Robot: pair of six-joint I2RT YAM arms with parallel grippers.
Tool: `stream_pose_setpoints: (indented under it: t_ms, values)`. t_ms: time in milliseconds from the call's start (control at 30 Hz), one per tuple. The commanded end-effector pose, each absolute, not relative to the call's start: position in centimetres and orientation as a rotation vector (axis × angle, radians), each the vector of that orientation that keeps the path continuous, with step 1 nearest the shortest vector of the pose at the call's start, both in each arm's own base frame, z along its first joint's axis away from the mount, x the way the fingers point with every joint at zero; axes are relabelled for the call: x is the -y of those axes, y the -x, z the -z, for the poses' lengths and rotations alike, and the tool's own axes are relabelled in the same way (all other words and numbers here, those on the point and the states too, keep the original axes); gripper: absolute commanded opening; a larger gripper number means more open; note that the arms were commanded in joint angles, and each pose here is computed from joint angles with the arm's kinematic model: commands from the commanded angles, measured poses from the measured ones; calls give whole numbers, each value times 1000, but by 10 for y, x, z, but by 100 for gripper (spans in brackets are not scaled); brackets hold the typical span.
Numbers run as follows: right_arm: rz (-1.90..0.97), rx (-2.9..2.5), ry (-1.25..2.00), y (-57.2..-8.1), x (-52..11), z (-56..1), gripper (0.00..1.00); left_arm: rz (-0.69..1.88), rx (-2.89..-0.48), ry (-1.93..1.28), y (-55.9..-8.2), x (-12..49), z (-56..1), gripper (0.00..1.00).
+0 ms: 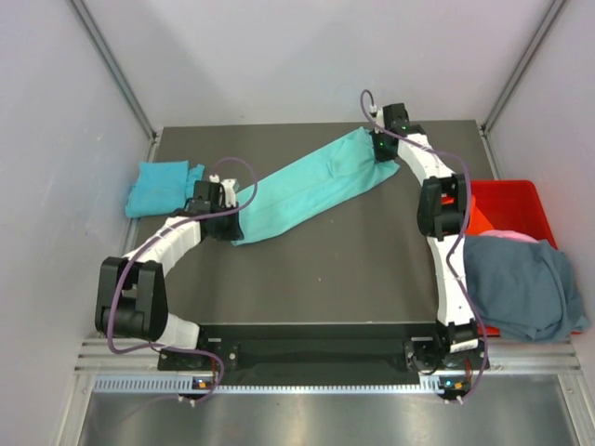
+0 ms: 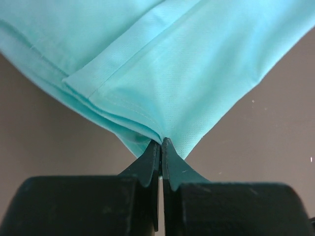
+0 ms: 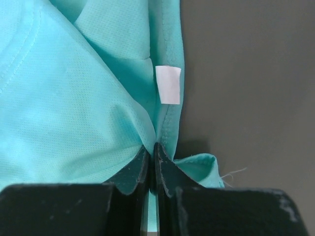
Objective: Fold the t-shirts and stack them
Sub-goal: Fold the tshirt
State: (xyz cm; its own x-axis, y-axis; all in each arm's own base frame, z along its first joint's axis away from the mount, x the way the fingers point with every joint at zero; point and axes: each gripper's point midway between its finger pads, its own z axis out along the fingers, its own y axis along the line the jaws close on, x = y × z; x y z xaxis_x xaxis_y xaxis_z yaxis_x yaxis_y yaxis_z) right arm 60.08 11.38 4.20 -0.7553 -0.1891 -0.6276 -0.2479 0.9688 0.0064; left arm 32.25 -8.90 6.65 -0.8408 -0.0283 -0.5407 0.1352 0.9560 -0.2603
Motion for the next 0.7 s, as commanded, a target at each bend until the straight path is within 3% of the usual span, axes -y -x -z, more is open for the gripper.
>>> stream_pose_setpoints:
  t_ms: [0,400,433,467,500,533,567,667]
  values:
    - [-140,-2364,251,-622,-114,-69,4,432,-2457,-166,-328,107,-80,0]
    - [-156,-2309,237,-633,-119,-84,6,530,-2514,-317,-305,155,-63,0]
    - [-156,-2306,237,-631,-119,-89,8,543,-2513,-321,-303,158,-64,0]
    - [-152,-2300,233,-630,-117,-94,19,561,-2514,-324,-302,160,-65,0]
    - [-145,-2293,228,-629,-115,-98,29,580,-2508,-329,-303,163,-70,7]
    - [-142,-2282,222,-623,-112,-111,36,587,-2507,-327,-303,164,-72,32]
    - [-135,-2277,216,-620,-109,-116,44,588,-2511,-321,-301,163,-76,40]
    - [-146,-2232,172,-606,-103,-147,57,601,-2493,-316,-301,165,-92,49]
